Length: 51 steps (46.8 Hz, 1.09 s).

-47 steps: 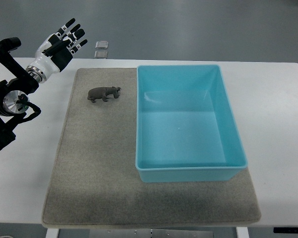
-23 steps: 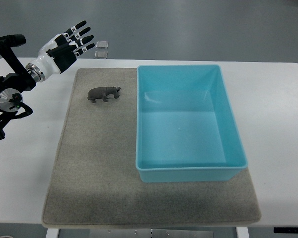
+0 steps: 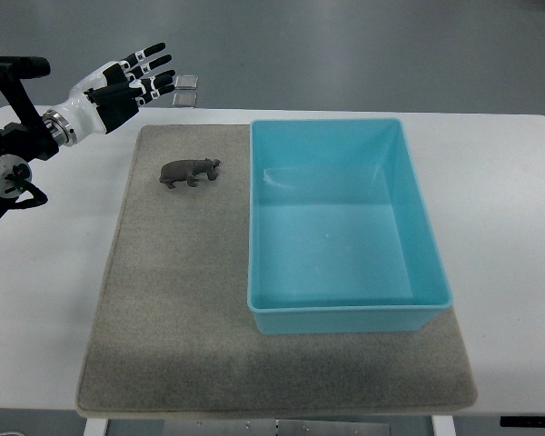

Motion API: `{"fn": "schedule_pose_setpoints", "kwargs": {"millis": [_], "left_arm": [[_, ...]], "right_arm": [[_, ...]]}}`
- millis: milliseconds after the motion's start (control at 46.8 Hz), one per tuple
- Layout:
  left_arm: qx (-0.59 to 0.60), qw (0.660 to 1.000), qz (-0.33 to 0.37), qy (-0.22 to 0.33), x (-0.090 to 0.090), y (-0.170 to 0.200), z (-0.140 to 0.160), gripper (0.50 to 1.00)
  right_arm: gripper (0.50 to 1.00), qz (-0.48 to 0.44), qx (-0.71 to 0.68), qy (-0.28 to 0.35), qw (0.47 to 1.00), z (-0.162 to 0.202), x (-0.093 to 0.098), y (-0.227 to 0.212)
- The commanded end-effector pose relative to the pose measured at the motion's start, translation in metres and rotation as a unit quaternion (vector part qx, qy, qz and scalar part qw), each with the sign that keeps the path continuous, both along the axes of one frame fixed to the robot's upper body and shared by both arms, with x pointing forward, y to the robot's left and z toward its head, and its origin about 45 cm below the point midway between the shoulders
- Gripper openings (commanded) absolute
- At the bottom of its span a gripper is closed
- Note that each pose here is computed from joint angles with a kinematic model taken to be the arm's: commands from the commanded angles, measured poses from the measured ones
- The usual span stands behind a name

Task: Place brown hippo in blue box with left hand
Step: 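Reach the left hand forward and lower it over the brown hippo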

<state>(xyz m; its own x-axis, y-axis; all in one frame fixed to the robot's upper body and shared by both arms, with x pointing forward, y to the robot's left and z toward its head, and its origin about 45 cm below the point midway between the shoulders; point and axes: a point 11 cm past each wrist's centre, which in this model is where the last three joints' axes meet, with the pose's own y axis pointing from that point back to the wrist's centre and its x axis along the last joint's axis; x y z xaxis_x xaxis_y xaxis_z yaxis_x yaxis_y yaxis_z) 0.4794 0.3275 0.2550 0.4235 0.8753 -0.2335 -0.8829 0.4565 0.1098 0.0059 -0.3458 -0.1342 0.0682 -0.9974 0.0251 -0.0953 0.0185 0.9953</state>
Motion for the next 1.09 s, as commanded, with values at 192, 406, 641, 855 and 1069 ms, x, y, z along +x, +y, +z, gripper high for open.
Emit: {"fn": "schedule_pose_setpoints", "kwargs": {"millis": [192,406,641,855,1069], "left_arm": [[0.170,0.985,-0.020,-0.024,0.006,-0.004,0.001,0.981],[0.271,0.959,-0.068,-0.049,0.005,-0.009,-0.002,0.975],[0.365,0.921,-0.123,-0.064,0.000,-0.016,-0.006,0.984],[0.431,0.882,-0.175,-0.081,-0.007,-0.025,-0.009,0.979],[0.527,0.821,-0.169,-0.138,-0.004,-0.028,-0.009,0.979]], "right_arm": [[0.936,0.000,0.001,0.000,1.000,0.000,0.000,0.000],[0.936,0.000,0.000,0.000,1.000,0.000,0.000,0.000],[0.936,0.000,-0.001,0.000,1.000,0.000,0.000,-0.001],[0.936,0.000,0.001,0.000,1.000,0.000,0.000,0.000],[0.936,0.000,0.000,0.000,1.000,0.000,0.000,0.000]]}}
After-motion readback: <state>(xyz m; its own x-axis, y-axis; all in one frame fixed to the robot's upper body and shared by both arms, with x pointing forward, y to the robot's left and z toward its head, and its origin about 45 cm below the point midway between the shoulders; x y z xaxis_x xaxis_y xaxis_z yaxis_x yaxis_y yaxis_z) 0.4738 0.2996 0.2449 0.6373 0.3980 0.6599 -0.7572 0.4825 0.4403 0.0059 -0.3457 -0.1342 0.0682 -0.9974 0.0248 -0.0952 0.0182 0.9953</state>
